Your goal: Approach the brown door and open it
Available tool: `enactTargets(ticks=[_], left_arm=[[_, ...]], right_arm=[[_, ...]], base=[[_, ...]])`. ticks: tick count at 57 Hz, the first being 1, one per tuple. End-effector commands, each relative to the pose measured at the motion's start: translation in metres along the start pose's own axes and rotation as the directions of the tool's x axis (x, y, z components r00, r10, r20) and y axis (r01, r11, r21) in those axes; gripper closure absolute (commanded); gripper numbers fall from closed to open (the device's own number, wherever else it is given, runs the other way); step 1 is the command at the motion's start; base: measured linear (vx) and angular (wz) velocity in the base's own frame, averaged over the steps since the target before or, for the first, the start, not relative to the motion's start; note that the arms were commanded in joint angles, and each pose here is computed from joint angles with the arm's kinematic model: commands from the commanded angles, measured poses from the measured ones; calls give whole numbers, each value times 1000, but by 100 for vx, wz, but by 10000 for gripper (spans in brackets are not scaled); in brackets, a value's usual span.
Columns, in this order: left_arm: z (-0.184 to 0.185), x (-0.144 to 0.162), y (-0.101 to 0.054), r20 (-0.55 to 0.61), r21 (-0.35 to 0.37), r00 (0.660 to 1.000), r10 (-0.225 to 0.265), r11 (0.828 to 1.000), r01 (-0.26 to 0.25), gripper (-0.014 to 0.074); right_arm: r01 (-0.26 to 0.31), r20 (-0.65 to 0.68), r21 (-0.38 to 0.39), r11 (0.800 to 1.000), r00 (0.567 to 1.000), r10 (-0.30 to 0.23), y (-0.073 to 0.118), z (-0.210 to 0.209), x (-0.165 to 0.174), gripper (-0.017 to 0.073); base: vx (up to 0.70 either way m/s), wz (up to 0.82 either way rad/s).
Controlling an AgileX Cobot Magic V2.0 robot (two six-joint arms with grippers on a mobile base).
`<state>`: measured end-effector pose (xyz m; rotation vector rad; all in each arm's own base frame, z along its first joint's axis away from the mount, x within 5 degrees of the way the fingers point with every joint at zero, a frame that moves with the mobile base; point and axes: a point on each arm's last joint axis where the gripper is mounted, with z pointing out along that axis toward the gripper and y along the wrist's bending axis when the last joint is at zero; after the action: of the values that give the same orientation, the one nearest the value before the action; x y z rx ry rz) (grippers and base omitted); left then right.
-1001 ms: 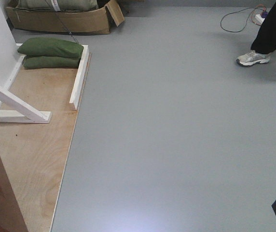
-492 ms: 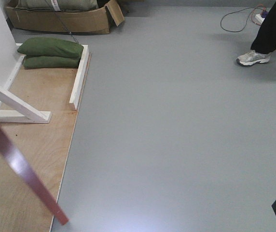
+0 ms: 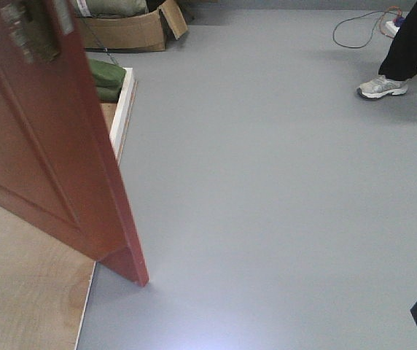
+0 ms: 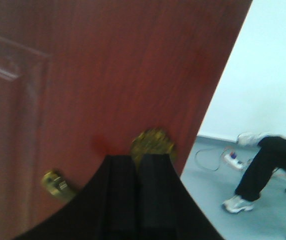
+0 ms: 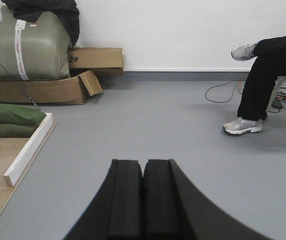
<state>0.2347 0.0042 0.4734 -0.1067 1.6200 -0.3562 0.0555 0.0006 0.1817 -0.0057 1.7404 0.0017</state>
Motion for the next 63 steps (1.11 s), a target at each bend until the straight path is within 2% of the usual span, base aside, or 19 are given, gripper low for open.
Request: enactTargets(ticks=[1, 5, 9, 15, 17, 21, 24, 63], left_arm=[[5, -13, -2, 112, -37, 993, 37, 999, -33, 600], [15, -13, -4, 159, -63, 985, 72, 996, -63, 600], [27, -13, -8, 228, -79, 970, 77, 995, -61, 600], [44, -8, -21, 313, -54, 947, 74, 997, -60, 600], [50, -5, -25, 318, -45, 944, 89, 996, -79, 600], [60, 2, -28, 304, -40, 943, 137, 991, -131, 600], [63, 5, -27, 295, -39, 944, 146, 989, -140, 600], [63, 9, -28, 242, -29, 960, 142, 990, -139, 600]], right_arm=[[8, 87, 5, 1000, 996, -9, 0, -1, -6, 559], [8, 87, 5, 1000, 996, -9, 0, -1, -6, 559], [8, 87, 5, 1000, 996, -9, 0, -1, -6, 559], [8, 87, 5, 1000, 996, -9, 0, -1, -6, 559], [8, 87, 5, 1000, 996, -9, 0, -1, -6, 559], [8, 87, 5, 1000, 996, -9, 0, -1, -6, 559], [8, 87, 5, 1000, 996, -9, 0, -1, -6, 559], [8, 87, 5, 1000, 996, -9, 0, -1, -6, 559]], base=[[0, 0], [0, 0], [0, 0], [0, 0], [0, 0], [0, 0], [0, 0], [0, 0]])
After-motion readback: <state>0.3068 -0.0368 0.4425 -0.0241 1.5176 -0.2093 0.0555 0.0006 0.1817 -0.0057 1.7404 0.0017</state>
